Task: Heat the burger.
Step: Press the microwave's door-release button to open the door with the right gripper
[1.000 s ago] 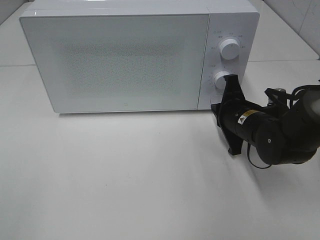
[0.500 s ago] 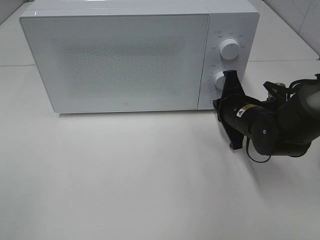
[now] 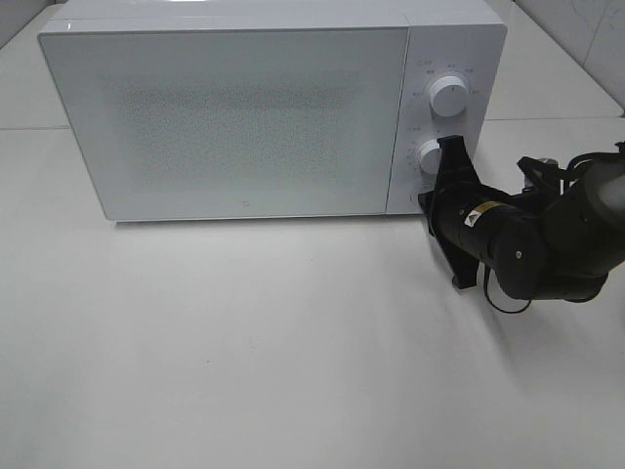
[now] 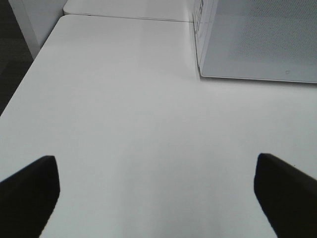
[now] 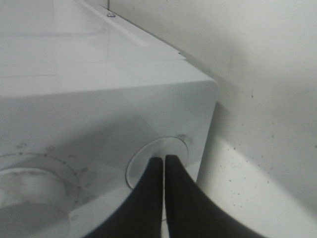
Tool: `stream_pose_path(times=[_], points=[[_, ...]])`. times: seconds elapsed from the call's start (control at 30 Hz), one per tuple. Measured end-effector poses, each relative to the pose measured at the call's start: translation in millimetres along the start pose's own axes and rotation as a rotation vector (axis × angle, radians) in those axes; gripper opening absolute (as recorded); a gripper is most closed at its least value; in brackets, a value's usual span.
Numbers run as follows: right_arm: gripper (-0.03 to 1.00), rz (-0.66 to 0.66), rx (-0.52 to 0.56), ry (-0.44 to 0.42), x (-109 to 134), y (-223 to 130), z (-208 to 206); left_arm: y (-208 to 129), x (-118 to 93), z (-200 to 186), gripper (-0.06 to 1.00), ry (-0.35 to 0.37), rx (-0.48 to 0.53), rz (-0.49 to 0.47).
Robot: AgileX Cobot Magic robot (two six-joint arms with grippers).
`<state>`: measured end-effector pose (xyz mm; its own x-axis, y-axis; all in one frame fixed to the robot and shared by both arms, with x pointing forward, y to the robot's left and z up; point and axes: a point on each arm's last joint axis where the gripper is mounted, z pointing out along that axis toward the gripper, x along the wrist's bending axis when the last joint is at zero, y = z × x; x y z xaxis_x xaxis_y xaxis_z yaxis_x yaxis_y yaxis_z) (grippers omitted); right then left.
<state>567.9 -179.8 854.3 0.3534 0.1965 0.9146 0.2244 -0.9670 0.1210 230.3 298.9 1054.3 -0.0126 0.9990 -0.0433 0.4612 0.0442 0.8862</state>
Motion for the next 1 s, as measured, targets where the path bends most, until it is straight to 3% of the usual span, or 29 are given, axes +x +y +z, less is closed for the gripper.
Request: stream_pose_path(times=[1.0], points=[[0.02, 0.001, -0.011, 0.041, -0.8, -1.1, 6.6, 0.0, 0.0, 0.0, 0.99, 0.000, 0.000, 0.000]])
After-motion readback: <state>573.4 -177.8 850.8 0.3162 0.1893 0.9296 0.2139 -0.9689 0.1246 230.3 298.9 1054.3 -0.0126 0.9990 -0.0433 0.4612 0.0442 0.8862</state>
